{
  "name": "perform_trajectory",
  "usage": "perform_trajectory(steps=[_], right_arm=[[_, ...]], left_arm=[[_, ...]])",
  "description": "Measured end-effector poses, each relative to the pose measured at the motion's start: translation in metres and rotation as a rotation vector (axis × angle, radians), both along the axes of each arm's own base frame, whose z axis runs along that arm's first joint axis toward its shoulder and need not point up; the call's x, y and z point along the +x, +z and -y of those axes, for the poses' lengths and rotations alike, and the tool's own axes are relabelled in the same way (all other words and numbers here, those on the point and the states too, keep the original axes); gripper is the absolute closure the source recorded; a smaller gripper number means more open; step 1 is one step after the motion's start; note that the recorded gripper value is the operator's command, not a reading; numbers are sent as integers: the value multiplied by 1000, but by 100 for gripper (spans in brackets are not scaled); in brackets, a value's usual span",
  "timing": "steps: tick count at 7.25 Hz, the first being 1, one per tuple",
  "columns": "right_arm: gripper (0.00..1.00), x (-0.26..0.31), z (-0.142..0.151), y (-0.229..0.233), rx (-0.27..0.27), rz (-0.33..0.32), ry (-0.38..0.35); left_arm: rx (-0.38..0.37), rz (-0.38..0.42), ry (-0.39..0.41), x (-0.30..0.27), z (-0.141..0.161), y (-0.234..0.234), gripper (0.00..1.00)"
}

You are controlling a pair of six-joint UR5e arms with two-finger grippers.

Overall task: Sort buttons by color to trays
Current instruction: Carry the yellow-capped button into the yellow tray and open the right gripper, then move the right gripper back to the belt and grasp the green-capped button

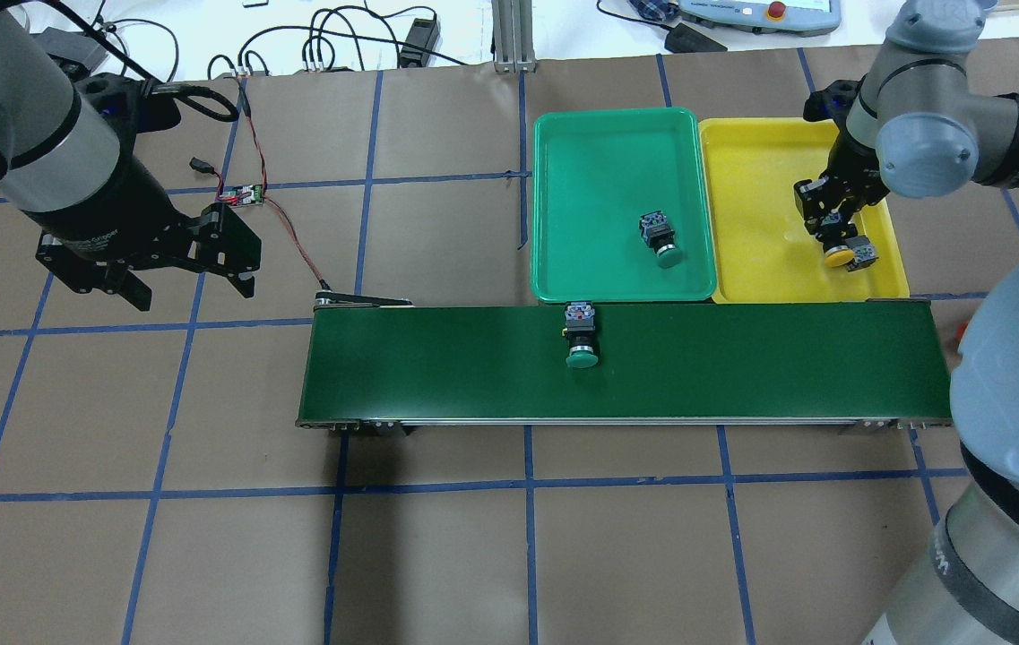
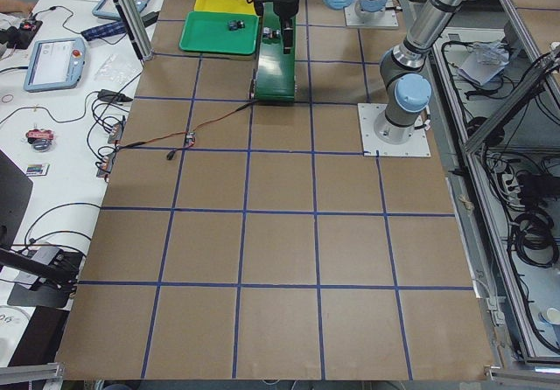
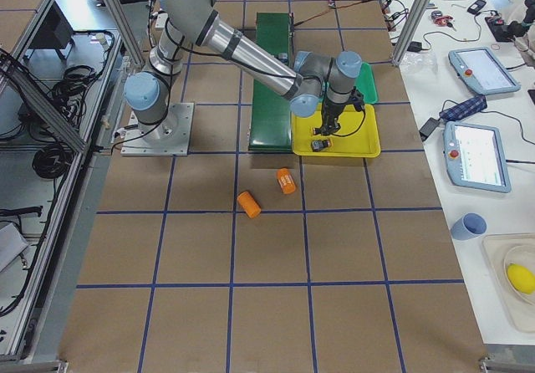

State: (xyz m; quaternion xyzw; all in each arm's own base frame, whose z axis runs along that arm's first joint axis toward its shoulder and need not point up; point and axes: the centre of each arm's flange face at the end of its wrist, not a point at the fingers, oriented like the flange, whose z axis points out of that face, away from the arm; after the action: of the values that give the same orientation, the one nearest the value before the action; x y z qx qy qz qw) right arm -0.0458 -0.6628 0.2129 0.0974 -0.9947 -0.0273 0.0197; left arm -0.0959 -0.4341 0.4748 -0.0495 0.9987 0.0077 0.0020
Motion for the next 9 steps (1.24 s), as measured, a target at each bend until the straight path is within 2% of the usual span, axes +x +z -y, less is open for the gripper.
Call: perform_trajectory(steps=[1, 4, 7, 9], right_arm=[[0, -3, 0, -3, 3, 1, 6], [0, -2, -5, 14, -4, -4, 8], [4, 20, -41, 82, 19, 14, 7], [12, 36, -88, 107, 39, 21, -1]], left_arm=[[-1, 0, -2, 0, 0, 0, 0], [5, -2, -7, 0, 5, -4, 0], [6, -2, -8, 1, 6, -6, 0], [2, -1, -8, 1, 5, -4, 0]])
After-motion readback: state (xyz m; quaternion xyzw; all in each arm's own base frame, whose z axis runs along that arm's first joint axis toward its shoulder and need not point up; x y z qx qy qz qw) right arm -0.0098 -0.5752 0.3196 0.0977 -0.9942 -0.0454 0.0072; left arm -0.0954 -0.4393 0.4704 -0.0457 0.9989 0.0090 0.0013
